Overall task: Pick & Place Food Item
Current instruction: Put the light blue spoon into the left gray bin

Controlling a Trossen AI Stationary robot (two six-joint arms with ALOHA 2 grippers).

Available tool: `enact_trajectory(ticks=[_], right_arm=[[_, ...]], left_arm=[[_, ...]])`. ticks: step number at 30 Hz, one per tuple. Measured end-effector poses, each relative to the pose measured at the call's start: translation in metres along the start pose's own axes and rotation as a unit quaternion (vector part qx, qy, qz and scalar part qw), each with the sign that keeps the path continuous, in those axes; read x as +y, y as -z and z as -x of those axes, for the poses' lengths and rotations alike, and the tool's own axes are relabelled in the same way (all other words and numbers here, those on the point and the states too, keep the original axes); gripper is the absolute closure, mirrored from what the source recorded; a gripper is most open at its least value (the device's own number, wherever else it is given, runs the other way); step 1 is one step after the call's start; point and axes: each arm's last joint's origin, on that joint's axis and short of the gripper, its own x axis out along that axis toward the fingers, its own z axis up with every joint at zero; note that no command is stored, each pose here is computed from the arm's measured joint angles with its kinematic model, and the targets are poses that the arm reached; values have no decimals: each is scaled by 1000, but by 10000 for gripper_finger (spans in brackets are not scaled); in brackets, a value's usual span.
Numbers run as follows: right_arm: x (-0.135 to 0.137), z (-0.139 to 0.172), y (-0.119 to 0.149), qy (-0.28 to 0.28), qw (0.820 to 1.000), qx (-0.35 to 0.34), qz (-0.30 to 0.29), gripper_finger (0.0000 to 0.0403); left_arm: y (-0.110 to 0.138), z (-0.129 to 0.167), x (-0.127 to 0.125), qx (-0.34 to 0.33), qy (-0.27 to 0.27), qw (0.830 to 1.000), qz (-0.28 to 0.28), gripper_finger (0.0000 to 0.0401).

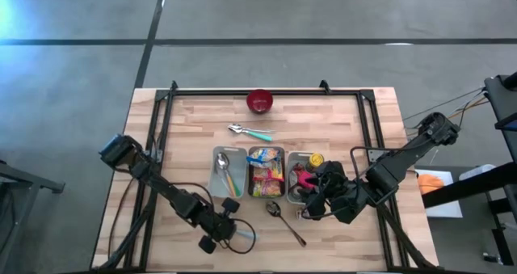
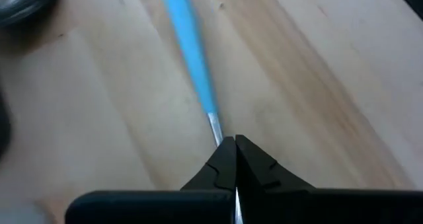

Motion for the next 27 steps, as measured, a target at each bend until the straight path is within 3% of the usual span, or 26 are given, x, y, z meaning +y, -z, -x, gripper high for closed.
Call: enact_trajectory(ticks=[10, 15, 21, 25, 27], right_arm=[[-1, 0, 0, 3, 1000, 1, 10, 178], [-1, 0, 0, 3, 1000, 1, 14, 178], [-1, 0, 0, 3, 1000, 1, 14, 178], [-1, 0, 0, 3, 1000, 1, 11, 178], [-1, 0, 0, 3, 1000, 1, 9, 178]], left_arm=[[-3, 33, 9, 2, -14, 1000, 11, 400], [-1, 33, 13, 16, -12, 996, 87, 395], [-6, 30, 22, -12, -13, 980, 198, 310], [-15, 31, 32, -64, -31, 949, 308, 233], [-19, 31, 35, -90, -33, 941, 324, 202]])
